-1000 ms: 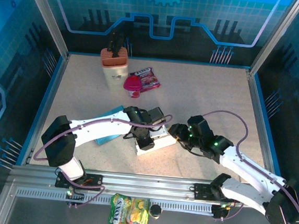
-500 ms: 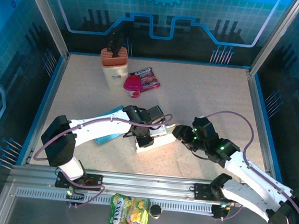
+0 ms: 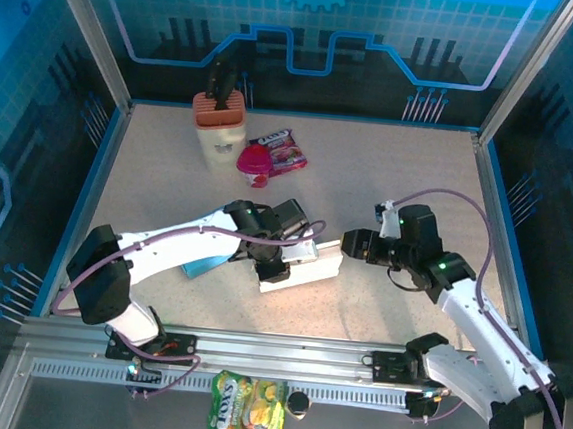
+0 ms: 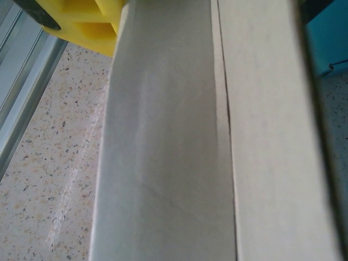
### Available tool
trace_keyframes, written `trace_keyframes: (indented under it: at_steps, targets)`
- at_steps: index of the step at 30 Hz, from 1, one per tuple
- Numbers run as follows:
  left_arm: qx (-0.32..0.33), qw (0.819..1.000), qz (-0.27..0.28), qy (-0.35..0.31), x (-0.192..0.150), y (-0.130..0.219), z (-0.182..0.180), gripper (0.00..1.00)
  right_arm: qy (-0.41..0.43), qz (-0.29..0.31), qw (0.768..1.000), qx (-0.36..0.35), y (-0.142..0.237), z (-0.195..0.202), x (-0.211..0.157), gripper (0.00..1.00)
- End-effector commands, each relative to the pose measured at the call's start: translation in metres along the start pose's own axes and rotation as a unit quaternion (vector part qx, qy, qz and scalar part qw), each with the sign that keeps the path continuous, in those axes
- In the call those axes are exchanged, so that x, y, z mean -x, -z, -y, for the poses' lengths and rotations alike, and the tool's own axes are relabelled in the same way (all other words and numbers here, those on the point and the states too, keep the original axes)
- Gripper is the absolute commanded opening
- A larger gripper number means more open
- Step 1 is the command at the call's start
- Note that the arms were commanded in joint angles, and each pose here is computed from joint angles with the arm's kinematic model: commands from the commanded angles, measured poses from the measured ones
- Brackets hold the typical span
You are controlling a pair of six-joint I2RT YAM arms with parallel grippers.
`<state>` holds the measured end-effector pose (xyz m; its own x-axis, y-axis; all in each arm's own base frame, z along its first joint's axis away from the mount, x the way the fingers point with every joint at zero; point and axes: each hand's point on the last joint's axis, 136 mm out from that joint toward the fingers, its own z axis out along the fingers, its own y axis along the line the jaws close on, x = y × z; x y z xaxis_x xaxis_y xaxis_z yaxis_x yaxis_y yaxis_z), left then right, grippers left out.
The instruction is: Fold the paper box
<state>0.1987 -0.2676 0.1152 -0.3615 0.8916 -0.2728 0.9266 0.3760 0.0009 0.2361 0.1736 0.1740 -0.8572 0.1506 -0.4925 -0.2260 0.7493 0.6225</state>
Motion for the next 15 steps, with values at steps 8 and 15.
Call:
trace_keyframes:
  at_steps: [8,15]
  targets:
    - [-0.029,0.999,-0.019,-0.007,-0.009,-0.009,0.006,0.3,0.075,-0.027,0.996,0.037,-0.006,-0.023,-0.004,0.56]
    - [-0.035,0.999,-0.018,-0.007,-0.008,-0.009,0.007,0.3,0.091,-0.037,0.995,0.015,-0.013,-0.017,-0.003,0.51]
